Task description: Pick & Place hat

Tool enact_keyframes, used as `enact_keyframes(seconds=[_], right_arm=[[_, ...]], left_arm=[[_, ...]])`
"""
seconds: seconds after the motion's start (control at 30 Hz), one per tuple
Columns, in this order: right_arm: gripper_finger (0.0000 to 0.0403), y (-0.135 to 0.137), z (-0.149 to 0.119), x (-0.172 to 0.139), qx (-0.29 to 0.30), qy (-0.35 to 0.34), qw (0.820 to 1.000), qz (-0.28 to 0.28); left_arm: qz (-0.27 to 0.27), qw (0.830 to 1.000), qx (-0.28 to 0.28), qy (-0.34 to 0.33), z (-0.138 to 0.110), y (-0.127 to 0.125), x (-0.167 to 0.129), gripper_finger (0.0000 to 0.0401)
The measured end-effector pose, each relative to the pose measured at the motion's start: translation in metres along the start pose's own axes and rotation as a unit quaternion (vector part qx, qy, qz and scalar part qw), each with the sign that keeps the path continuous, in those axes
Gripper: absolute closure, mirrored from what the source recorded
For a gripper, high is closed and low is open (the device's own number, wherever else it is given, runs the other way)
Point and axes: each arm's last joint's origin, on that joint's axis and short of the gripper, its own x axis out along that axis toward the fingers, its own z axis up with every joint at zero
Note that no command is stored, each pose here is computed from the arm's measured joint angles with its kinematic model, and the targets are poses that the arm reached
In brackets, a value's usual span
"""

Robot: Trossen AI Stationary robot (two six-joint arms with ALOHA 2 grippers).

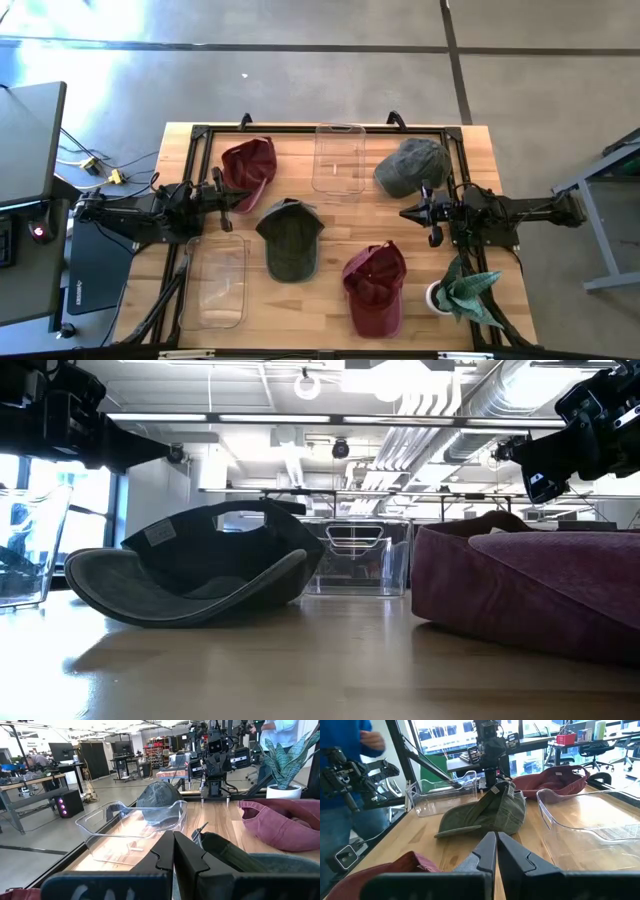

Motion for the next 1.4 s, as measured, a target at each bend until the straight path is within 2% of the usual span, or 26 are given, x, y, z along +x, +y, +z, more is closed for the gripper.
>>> enact_keyframes(seconds=[1.4], right_arm=[[0.0391,-0.0001,-0.0001,0.0000,0.000,0.000,1.000,0.000]], left_arm=[[0.001,1.000,-0.002,-0.006,0.0013,0.0002,-0.0001,0.0400]])
